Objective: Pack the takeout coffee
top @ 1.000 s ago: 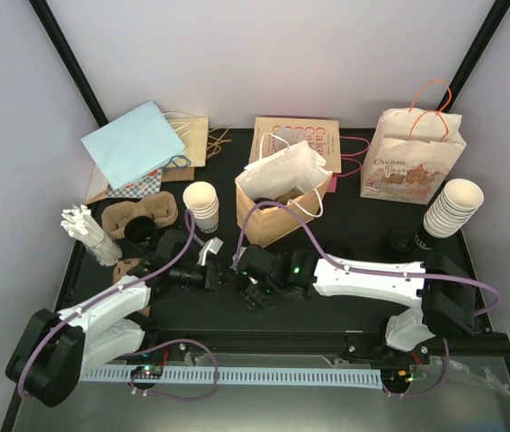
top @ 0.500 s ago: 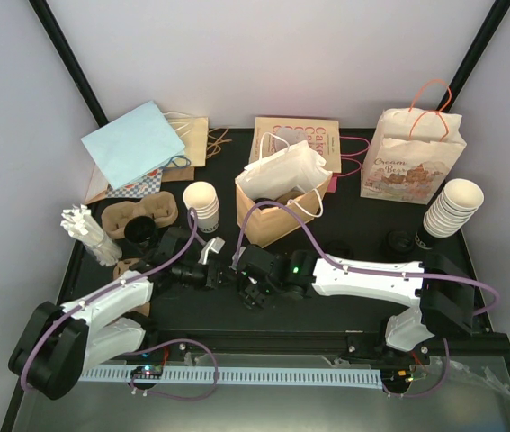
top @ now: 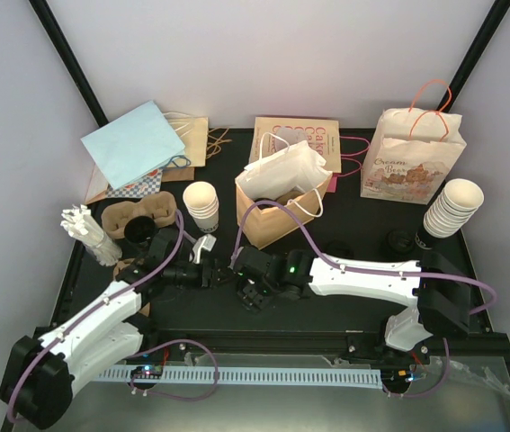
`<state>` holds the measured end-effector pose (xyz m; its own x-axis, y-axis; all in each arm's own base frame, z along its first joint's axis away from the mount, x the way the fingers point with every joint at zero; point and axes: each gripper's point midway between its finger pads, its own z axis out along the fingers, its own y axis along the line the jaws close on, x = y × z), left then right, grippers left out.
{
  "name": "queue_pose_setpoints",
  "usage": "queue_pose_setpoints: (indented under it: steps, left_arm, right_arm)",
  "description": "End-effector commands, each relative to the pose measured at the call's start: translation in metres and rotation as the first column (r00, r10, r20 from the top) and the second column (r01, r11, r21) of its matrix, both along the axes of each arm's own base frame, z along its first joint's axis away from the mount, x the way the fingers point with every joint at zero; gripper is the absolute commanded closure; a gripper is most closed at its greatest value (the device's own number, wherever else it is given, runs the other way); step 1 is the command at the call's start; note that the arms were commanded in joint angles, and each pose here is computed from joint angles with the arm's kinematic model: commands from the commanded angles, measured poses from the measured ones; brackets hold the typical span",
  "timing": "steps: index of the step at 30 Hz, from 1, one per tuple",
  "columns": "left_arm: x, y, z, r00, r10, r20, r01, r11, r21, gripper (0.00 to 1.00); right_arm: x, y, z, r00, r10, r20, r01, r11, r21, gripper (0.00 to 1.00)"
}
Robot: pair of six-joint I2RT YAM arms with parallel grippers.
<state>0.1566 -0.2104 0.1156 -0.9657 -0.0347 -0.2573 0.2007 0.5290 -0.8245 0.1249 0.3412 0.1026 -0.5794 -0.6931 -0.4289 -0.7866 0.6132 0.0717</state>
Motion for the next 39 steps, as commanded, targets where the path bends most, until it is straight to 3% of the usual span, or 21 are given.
queue_pose_setpoints:
  steps: [1,14,21,28,33,39]
  left_arm:
    - [0.004,-0.004,0.003,1.000,0.002,-0.021,-0.002,1.000,0.006,0.39]
    - [-0.007,-0.005,-0.014,0.996,-0.038,-0.077,0.038,0.999,-0.003,0.43]
    - [-0.005,-0.003,0.021,0.998,-0.033,0.062,0.035,0.999,-0.039,0.39]
    - [0.004,0.011,0.073,0.982,0.017,0.189,-0.024,0.999,0.030,0.35]
    - [0.014,0.025,0.110,0.950,0.067,0.305,-0.100,0.991,0.093,0.33]
    - [0.018,0.029,0.124,0.935,0.079,0.347,-0.120,0.988,0.099,0.32]
  right_arm:
    - [-0.044,-0.054,-0.056,0.981,0.012,-0.196,-0.061,0.967,-0.248,0.27]
    - [-0.041,-0.055,-0.062,0.983,0.000,-0.185,-0.049,0.964,-0.262,0.27]
    - [-0.026,-0.051,-0.043,0.992,-0.064,-0.106,0.036,0.968,-0.249,0.27]
    - [-0.012,-0.044,0.014,0.991,-0.126,-0.042,0.116,0.975,-0.187,0.26]
    - [-0.014,-0.061,0.022,0.963,-0.234,-0.135,0.188,0.939,-0.286,0.27]
    - [-0.017,-0.061,0.034,0.939,-0.247,-0.240,0.195,0.955,-0.222,0.27]
